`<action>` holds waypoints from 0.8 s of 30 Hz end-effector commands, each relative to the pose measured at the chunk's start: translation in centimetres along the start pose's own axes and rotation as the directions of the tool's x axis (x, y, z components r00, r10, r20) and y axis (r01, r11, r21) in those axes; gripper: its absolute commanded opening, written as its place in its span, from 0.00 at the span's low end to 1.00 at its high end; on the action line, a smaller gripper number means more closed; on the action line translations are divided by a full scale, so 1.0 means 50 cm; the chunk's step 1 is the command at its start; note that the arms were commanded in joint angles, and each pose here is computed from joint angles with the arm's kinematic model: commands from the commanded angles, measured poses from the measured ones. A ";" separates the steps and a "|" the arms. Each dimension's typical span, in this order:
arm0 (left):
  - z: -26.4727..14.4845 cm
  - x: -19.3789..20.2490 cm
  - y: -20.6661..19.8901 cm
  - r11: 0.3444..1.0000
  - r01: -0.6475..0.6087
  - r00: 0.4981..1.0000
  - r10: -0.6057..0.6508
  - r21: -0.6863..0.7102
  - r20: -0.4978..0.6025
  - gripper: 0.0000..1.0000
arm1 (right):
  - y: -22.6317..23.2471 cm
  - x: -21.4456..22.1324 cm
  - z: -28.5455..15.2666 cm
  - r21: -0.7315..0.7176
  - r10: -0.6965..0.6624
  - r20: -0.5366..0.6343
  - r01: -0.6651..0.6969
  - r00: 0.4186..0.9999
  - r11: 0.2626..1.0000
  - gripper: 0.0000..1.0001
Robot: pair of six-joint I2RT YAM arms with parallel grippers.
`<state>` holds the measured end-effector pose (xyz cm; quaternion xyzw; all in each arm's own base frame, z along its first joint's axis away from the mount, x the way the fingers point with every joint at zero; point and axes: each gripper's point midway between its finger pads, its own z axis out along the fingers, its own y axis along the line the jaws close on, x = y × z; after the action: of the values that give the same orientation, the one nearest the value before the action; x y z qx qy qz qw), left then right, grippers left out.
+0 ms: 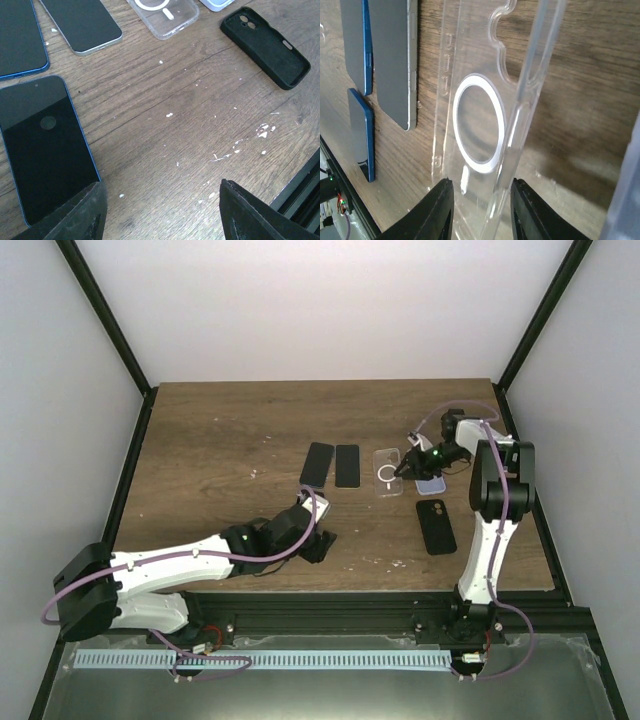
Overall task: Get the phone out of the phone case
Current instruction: Place the phone case at the center of the board, then reset both arms
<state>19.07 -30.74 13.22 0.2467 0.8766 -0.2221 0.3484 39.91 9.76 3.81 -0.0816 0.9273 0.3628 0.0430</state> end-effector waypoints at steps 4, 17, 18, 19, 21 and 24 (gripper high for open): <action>-0.026 -0.028 0.028 0.999 0.034 0.998 -0.033 -0.018 0.053 0.63 | 0.034 0.019 -0.048 0.076 -0.030 0.020 0.028 0.999 0.997 0.35; -0.173 -0.124 0.227 0.958 0.093 0.986 -0.051 -0.272 0.159 0.63 | 0.176 0.029 -0.174 0.147 -0.351 0.300 0.320 0.887 0.936 0.35; -0.187 -0.133 0.242 0.947 0.099 0.985 -0.050 -0.305 0.164 0.63 | 0.198 0.023 -0.196 0.169 -0.384 0.347 0.346 0.856 0.923 0.36; -0.202 -0.141 0.254 0.937 0.101 0.985 -0.047 -0.334 0.165 0.64 | 0.207 0.016 -0.213 0.197 -0.400 0.383 0.349 0.833 0.916 0.36; -0.233 -0.155 0.275 0.913 0.099 0.986 -0.038 -0.395 0.161 0.65 | 0.213 0.008 -0.246 0.262 -0.409 0.448 0.321 0.794 0.910 0.38; -0.267 -0.166 0.298 0.881 0.059 0.988 0.015 -0.470 0.152 0.74 | 0.237 0.011 -0.300 0.352 -0.472 0.517 0.325 0.714 0.878 0.39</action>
<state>26.53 -17.15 23.27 0.1188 0.8783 -0.1030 0.4516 35.69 9.12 18.68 -0.1633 0.8904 0.2822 0.3175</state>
